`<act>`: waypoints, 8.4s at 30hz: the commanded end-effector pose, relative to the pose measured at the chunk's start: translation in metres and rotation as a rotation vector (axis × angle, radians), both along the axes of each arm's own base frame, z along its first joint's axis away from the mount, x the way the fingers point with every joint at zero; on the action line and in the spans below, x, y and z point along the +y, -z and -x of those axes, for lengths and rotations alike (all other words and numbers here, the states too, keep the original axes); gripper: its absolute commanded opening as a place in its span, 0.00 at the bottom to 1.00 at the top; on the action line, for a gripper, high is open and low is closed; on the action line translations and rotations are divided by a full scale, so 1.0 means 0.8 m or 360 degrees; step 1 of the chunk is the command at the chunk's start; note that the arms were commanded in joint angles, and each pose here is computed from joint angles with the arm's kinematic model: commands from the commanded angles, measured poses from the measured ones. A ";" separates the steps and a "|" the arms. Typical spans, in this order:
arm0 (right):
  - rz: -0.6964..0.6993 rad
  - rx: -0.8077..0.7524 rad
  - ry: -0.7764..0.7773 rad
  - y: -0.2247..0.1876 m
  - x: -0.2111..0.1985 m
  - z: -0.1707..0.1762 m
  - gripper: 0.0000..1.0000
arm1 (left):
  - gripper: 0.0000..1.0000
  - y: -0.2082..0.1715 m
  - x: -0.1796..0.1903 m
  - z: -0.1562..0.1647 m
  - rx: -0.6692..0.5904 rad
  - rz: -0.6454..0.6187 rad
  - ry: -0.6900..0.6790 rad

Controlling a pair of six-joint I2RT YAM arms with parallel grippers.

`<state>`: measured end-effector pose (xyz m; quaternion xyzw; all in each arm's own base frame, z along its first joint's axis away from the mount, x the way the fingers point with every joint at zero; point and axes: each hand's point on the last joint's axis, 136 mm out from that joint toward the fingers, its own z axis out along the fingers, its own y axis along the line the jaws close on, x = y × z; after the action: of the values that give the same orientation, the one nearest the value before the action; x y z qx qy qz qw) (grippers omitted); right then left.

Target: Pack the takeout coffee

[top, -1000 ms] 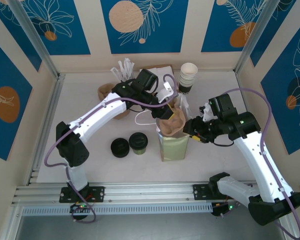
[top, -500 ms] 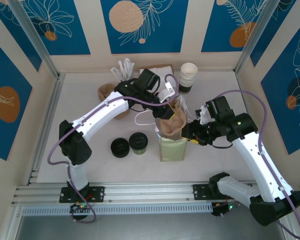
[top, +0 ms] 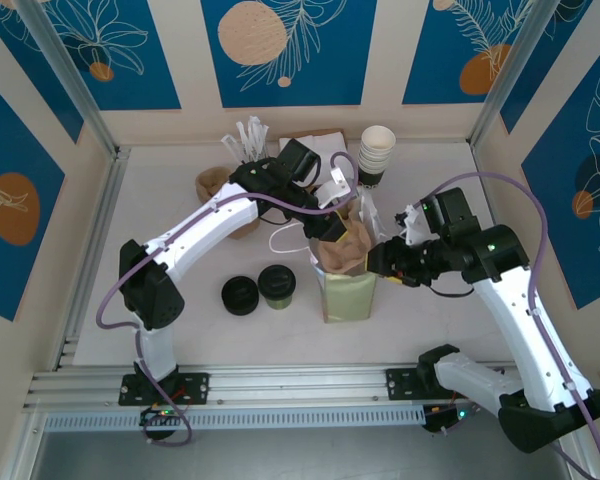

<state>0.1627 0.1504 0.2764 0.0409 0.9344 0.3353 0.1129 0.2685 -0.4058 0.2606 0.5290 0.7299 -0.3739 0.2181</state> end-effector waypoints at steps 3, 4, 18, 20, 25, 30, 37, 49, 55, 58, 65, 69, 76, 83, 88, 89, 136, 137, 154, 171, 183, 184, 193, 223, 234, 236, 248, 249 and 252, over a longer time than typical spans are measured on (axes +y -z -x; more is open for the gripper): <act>-0.0023 -0.0122 0.0031 -0.028 -0.009 -0.004 0.45 | 0.28 -0.001 0.001 0.009 -0.0059 -0.0022 0.0084; -0.0018 -0.0135 0.0056 -0.030 -0.012 -0.008 0.45 | 0.28 -0.001 0.001 0.011 -0.0070 -0.0029 0.0092; 0.0040 -0.0237 0.0191 -0.026 -0.023 -0.083 0.46 | 0.28 0.021 -0.003 0.021 -0.0224 -0.0212 0.0143; 0.0064 -0.0228 0.0199 -0.021 -0.024 -0.090 0.46 | 0.28 0.028 -0.003 0.020 -0.0237 -0.0259 0.0140; 0.0130 -0.0221 0.0216 -0.011 -0.029 -0.103 0.45 | 0.28 0.040 -0.007 0.021 -0.0250 -0.0316 0.0147; 0.0199 -0.0221 0.0221 -0.004 -0.032 -0.108 0.45 | 0.28 0.049 -0.010 0.022 -0.0264 -0.0366 0.0160; 0.0221 -0.0213 0.0194 -0.001 -0.028 -0.108 0.45 | 0.28 0.061 -0.014 0.018 -0.0287 -0.0446 0.0150; 0.0307 -0.0208 0.0162 0.011 -0.022 -0.106 0.42 | 0.29 0.075 -0.017 0.017 -0.0275 -0.0502 0.0144; 0.0273 -0.0210 0.0132 0.013 -0.012 -0.106 0.42 | 0.29 0.083 -0.018 0.016 -0.0268 -0.0532 0.0134; 0.0258 -0.0199 0.0127 0.016 -0.008 -0.106 0.40 | 0.29 0.086 -0.019 0.015 -0.0257 -0.0534 0.0128; 0.0261 -0.0241 0.0120 0.011 -0.006 -0.105 0.18 | 0.29 0.094 -0.024 0.013 -0.0234 -0.0540 0.0111; 0.0316 -0.0289 0.0127 0.003 -0.012 -0.104 0.03 | 0.29 0.097 -0.025 0.012 -0.0226 -0.0547 0.0105; 0.0453 -0.0326 0.0142 0.001 -0.025 -0.102 0.00 | 0.29 0.106 -0.024 0.009 -0.0222 -0.0582 0.0092; 0.0547 -0.0364 0.0167 -0.002 -0.038 -0.101 0.00 | 0.31 0.115 -0.025 0.006 -0.0208 -0.0607 0.0088; 0.0574 -0.0393 0.0171 -0.007 -0.041 -0.102 0.00 | 0.32 0.121 -0.026 0.005 -0.0201 -0.0622 0.0088; 0.0578 -0.0394 0.0170 -0.007 -0.041 -0.102 0.00 | 0.33 0.122 -0.025 0.005 -0.0200 -0.0629 0.0086; 0.0547 -0.0414 0.0174 -0.008 -0.041 -0.086 0.00 | 0.86 0.087 -0.031 0.018 -0.0227 -0.0503 0.0104; 0.0545 -0.0412 0.0175 -0.008 -0.041 -0.086 0.00 | 0.87 0.082 -0.031 0.019 -0.0226 -0.0489 0.0105; 0.0534 -0.0386 0.0225 -0.011 -0.046 -0.077 0.00 | 0.90 0.029 -0.025 0.027 -0.0272 -0.0365 0.0055; 0.0425 -0.0322 0.0303 -0.007 -0.042 -0.075 0.00 | 0.90 -0.068 -0.020 0.033 -0.0363 -0.0082 -0.0071; 0.0390 -0.0339 0.0363 -0.024 -0.060 -0.080 0.33 | 0.91 -0.130 0.008 0.033 -0.0521 0.0033 -0.0198; 0.0394 -0.0349 0.0359 -0.027 -0.062 -0.079 0.36 | 0.91 -0.132 0.010 0.034 -0.0530 0.0036 -0.0202; 0.0355 -0.0468 0.0371 -0.078 -0.074 -0.069 0.42 | 0.92 -0.133 0.025 0.032 -0.0581 0.0020 -0.0239; 0.0404 -0.0349 0.0189 0.006 -0.064 -0.185 0.52 | 0.95 -0.138 0.056 0.035 -0.0638 0.0009 -0.0302; 0.0395 -0.0210 0.0131 0.046 -0.056 -0.192 0.52 | 0.95 -0.134 0.057 0.035 -0.0628 0.0004 -0.0308; 0.0399 -0.0171 0.0132 0.050 -0.055 -0.195 0.52 | 0.95 -0.133 0.057 0.035 -0.0628 0.0002 -0.0308; 0.0306 -0.0420 0.0079 0.005 -0.034 -0.188 0.00 | 0.95 -0.141 0.067 0.036 -0.0659 0.0018 -0.0355; 0.0299 -0.0461 0.0081 -0.001 -0.034 -0.185 0.00 | 0.95 -0.144 0.068 0.036 -0.0668 0.0026 -0.0368; 0.0264 -0.0571 0.0084 -0.013 -0.031 -0.176 0.00 | 0.95 -0.156 0.073 0.033 -0.0702 0.0068 -0.0418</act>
<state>0.3106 0.1186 0.2671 0.0158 0.9404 0.2322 0.2480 0.2387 -0.3569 0.3662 0.5152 0.7228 -0.2347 0.3962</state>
